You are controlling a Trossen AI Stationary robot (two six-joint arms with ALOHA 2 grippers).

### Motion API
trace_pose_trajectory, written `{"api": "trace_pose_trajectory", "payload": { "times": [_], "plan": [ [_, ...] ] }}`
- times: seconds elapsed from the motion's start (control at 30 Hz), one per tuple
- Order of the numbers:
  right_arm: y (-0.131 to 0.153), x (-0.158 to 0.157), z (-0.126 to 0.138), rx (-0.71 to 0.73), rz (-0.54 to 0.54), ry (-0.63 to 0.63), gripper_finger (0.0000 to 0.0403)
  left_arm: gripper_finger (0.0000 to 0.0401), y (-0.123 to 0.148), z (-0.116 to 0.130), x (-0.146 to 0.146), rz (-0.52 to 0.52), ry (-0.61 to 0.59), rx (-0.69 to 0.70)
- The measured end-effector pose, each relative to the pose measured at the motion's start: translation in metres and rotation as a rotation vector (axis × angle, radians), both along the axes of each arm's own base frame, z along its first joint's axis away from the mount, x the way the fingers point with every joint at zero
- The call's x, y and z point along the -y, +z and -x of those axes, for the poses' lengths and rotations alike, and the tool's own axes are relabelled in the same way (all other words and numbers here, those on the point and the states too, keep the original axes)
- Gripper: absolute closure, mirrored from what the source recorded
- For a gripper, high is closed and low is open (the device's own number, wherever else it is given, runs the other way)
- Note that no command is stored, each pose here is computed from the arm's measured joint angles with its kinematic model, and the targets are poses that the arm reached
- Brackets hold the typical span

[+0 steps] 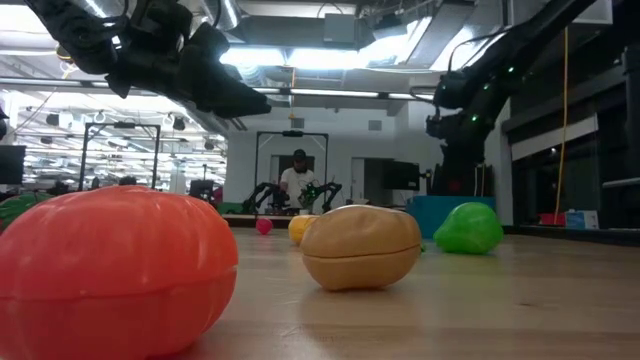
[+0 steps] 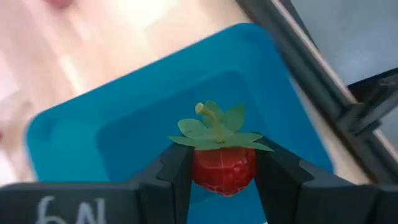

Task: Pick and placing Produce into tupperware
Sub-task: Put the red strawberry into the blue bin

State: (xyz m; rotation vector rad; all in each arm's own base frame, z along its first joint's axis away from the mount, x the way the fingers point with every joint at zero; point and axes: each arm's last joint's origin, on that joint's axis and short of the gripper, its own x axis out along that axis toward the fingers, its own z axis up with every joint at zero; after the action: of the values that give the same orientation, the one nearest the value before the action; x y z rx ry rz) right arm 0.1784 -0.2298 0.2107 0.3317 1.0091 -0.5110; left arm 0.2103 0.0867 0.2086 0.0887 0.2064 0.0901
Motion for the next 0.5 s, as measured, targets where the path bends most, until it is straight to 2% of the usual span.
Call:
{"api": "trace_pose_trajectory", "payload": {
  "times": [0.17,0.5],
  "plan": [
    [-0.013,0.012,0.000,-0.046,-0.052,-0.018,0.0264,0.0147,0.000,0.000,0.000,0.001,0.000,-0.001],
    [-0.028,0.018,-0.002,-0.083,-0.079,-0.001,0.0264,0.0147,0.000,0.000,0.000,0.002,0.001,-0.004]
  ]
}}
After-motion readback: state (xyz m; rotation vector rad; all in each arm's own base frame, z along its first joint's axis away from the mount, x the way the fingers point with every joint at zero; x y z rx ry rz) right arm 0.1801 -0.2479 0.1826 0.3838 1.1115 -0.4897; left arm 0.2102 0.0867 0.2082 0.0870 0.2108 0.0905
